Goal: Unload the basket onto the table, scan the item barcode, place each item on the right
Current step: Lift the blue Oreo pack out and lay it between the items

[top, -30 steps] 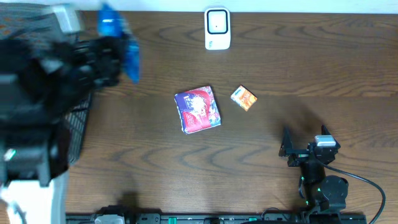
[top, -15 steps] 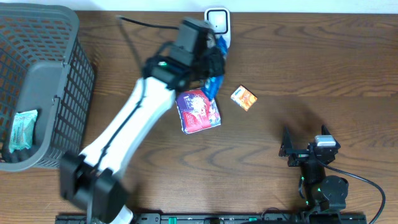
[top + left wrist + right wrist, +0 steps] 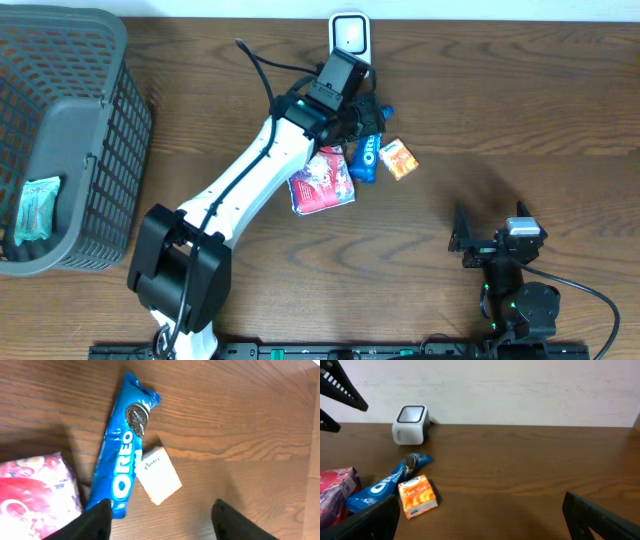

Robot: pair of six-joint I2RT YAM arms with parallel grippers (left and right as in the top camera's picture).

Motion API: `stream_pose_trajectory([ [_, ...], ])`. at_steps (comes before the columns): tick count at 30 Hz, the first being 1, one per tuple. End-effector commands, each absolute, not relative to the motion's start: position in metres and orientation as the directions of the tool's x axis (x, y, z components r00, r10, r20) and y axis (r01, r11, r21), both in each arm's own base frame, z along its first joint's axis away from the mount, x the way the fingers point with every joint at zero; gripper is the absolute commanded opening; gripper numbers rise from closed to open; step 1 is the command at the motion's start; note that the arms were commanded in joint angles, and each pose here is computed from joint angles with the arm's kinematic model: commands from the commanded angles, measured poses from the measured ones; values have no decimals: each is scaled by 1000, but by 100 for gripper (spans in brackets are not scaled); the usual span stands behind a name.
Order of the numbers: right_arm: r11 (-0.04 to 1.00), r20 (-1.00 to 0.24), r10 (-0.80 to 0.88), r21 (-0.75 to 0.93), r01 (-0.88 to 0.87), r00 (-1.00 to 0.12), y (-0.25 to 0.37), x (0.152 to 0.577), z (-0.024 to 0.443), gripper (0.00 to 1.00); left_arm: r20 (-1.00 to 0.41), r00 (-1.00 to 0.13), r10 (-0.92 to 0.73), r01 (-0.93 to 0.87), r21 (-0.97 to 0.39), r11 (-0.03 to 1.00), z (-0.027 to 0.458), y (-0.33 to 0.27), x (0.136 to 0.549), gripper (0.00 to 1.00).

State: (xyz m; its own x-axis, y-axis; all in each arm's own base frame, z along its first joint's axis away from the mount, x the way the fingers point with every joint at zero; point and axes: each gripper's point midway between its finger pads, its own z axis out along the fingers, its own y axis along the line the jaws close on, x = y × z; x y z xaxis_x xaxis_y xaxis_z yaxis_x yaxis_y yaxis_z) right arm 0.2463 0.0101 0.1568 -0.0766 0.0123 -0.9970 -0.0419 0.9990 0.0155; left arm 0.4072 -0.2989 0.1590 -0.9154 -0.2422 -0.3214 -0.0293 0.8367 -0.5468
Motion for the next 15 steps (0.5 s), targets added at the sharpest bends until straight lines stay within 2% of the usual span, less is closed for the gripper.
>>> stream_pose_trajectory([
  [1,999,-997,23,26,-33,-78,8,246,156,99,-439,-862,-253,38,-554,832,210,-269,421,65],
  [5,999,-997,23,26,-33,-78,8,246,156,99,-608,-742,-282,110,-524,844,282,-205,435,65],
  [7,999,-997,23,26,-33,-78,8,246,156,99,-674,-660,-331,69,-493,867,313,-156,437,65],
  [10,999,-997,23,26,-33,-78,8,246,156,99,-741,-501,-447,-163,-426,890,346,-50,428,65],
  [12,999,-997,23,26,-33,-78,8,246,156,99,-796,-397,-457,-366,-319,874,357,31,409,64],
  [15,999,-997,23,26,-33,-78,8,246,156,99,-830,-314,-461,-646,-169,744,356,132,367,65],
])
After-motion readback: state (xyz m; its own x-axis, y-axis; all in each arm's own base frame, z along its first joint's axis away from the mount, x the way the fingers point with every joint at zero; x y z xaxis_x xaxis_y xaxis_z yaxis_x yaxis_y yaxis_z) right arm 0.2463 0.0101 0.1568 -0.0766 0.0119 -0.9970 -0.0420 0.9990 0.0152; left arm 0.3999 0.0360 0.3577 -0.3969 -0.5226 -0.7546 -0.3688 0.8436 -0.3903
